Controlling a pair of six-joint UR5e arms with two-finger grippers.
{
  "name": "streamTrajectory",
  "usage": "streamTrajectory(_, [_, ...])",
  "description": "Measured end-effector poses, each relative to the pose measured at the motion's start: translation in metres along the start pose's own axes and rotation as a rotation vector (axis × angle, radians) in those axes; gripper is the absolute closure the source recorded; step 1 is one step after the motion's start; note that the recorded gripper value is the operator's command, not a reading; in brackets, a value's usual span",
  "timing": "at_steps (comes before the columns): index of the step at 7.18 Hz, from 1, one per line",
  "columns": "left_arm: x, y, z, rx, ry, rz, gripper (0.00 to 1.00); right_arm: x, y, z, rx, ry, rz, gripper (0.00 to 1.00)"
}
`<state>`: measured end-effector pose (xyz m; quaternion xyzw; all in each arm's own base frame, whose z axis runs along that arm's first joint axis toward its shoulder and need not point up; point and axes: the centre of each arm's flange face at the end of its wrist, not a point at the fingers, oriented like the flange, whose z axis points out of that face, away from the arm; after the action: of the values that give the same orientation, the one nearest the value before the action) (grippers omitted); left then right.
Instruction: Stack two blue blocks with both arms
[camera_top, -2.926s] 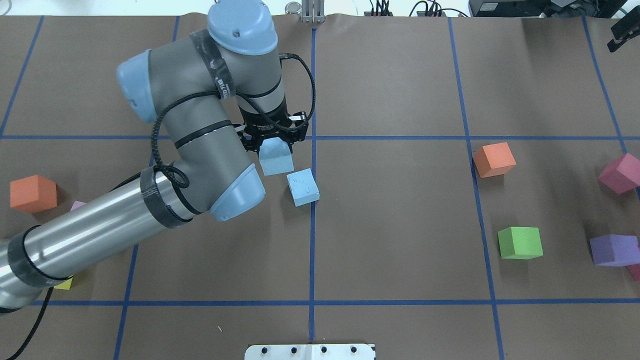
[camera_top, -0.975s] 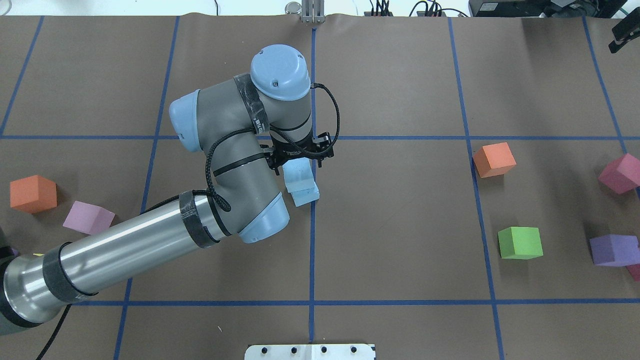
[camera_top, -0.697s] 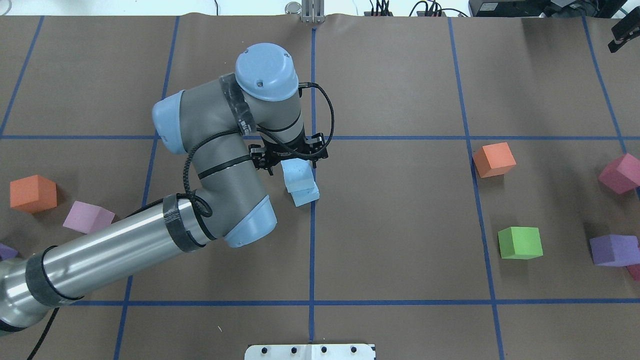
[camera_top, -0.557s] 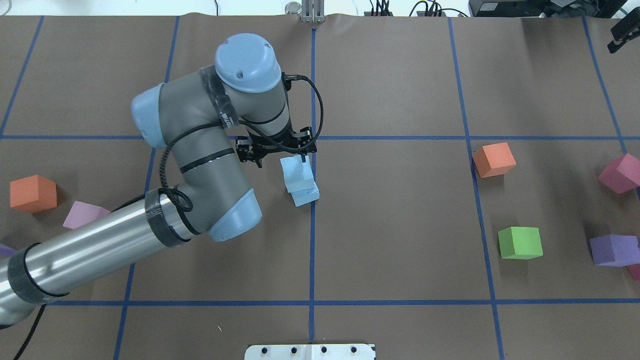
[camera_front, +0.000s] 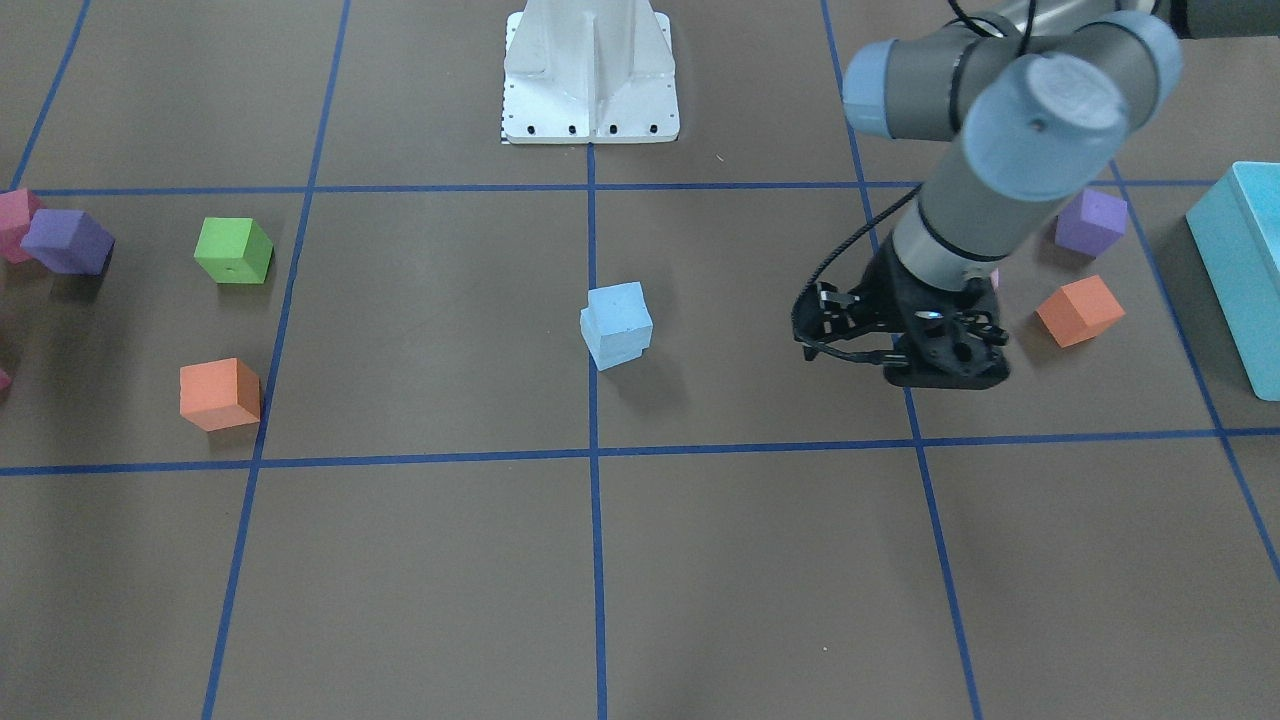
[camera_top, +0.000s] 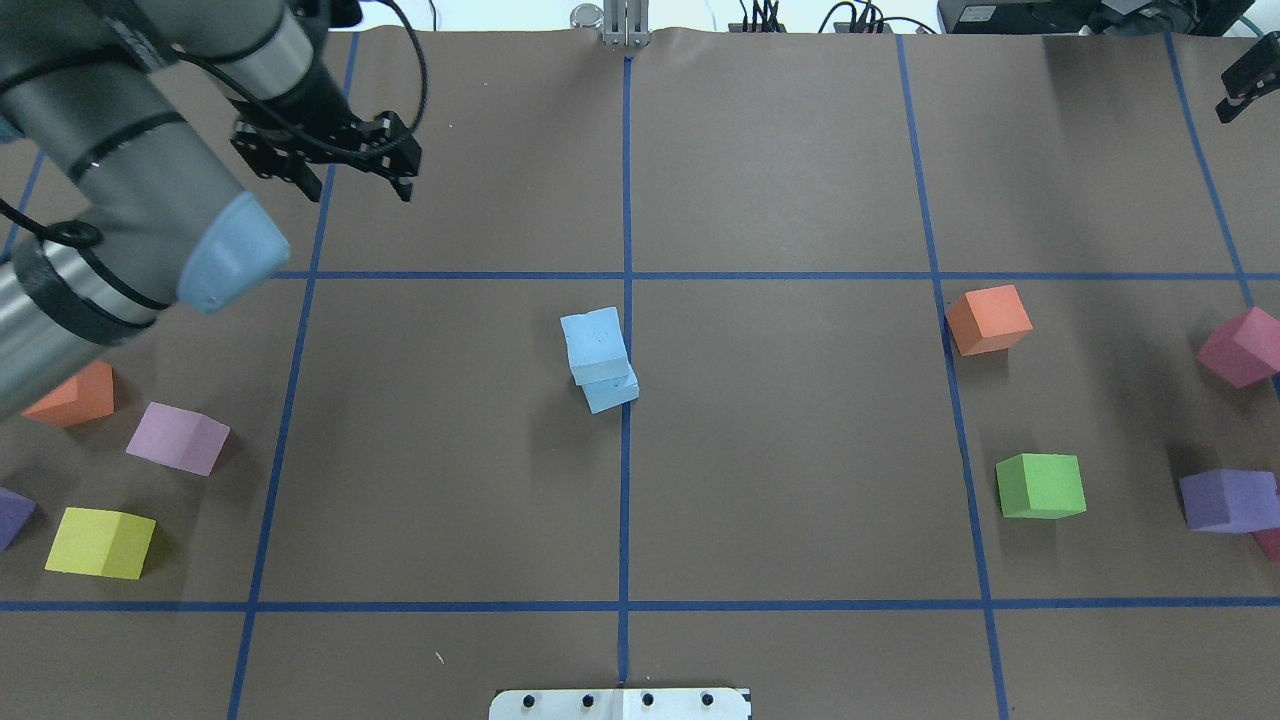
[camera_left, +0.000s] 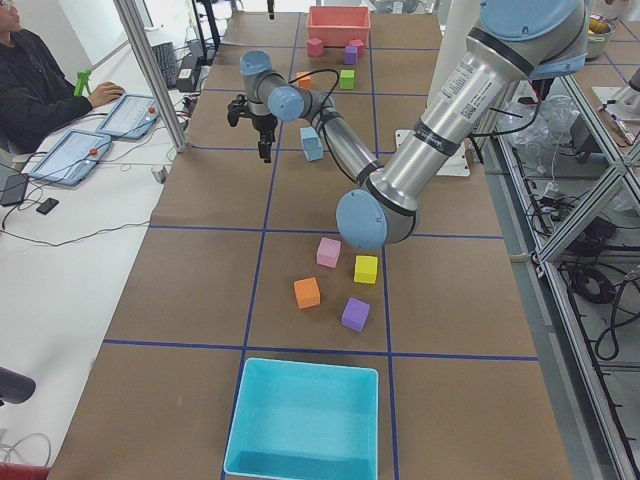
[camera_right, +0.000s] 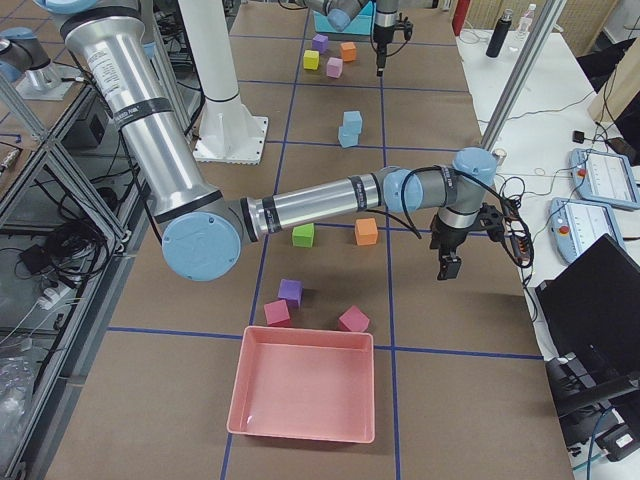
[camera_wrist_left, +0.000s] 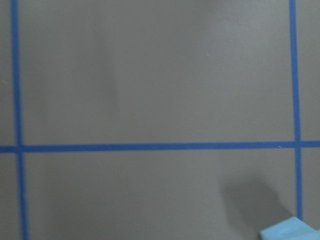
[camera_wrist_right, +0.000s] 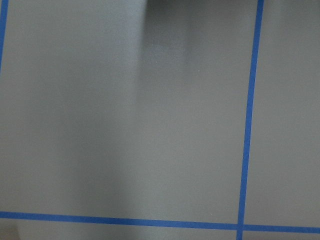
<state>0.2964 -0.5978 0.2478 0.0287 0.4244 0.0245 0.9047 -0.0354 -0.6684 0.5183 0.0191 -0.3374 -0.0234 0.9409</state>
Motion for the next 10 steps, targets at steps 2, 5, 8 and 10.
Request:
streamTrajectory(2, [-0.113, -0.015, -0.058, 0.008, -0.038, 0.075, 0.03, 0.007, 0.001, 0.006, -0.018, -0.024, 0.020, 0.00])
streamTrajectory(5, [-0.284, -0.006, -0.123, -0.006, -0.107, 0.151, 0.03, 0.010, -0.003, -0.003, -0.006, -0.040, 0.028, 0.00])
streamTrajectory(8, [-0.430, 0.022, -0.138, -0.017, -0.082, 0.134, 0.03, 0.012, -0.005, -0.012, 0.010, -0.041, 0.029, 0.00])
streamTrajectory(10, [-0.496, 0.036, -0.116, -0.012, -0.058, 0.132, 0.02, 0.009, -0.005, -0.017, 0.026, -0.042, 0.008, 0.00])
